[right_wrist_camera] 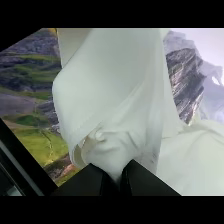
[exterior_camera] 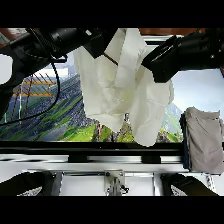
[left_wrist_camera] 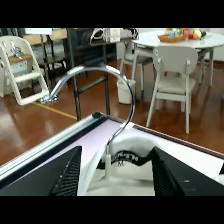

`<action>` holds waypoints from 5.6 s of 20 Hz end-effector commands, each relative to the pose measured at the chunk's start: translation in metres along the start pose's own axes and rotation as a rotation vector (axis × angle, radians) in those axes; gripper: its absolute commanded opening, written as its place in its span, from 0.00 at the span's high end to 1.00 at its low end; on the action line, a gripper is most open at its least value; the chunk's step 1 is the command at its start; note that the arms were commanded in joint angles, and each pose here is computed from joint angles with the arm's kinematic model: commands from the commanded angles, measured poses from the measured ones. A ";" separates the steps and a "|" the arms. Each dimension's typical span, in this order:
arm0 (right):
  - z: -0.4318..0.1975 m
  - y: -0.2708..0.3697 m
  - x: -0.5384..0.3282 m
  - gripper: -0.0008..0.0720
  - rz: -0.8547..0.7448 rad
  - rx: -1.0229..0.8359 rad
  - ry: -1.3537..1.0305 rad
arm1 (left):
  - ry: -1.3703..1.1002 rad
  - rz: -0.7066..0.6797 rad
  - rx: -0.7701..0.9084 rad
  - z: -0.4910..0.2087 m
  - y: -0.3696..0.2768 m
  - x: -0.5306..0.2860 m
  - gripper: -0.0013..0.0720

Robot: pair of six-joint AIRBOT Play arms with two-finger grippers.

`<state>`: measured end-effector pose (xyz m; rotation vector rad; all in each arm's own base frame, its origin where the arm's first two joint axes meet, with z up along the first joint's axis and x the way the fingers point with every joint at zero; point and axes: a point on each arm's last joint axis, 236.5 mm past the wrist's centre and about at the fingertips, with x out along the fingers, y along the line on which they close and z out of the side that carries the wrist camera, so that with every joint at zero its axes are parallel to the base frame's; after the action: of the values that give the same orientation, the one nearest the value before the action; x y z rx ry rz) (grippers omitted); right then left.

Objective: Fold the shirts.

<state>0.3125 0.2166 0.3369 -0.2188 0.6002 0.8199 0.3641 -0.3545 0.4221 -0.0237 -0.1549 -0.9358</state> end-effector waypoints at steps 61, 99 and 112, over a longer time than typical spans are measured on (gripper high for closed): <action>-0.104 -0.285 -0.413 0.88 -1.673 0.488 -0.274 | -0.094 0.031 0.251 0.103 -0.001 -0.088 0.25; -0.267 -0.232 -0.545 0.19 -2.031 1.004 -0.261 | -0.062 0.015 0.261 0.095 -0.003 -0.088 0.30; -0.252 -0.097 -0.418 0.19 -1.720 1.367 -0.084 | 0.050 0.045 0.283 0.050 0.025 -0.062 0.30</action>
<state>0.0639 -0.2516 0.4001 0.4352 0.3933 -1.3239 0.3326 -0.2801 0.4764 0.2471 -0.2703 -0.8531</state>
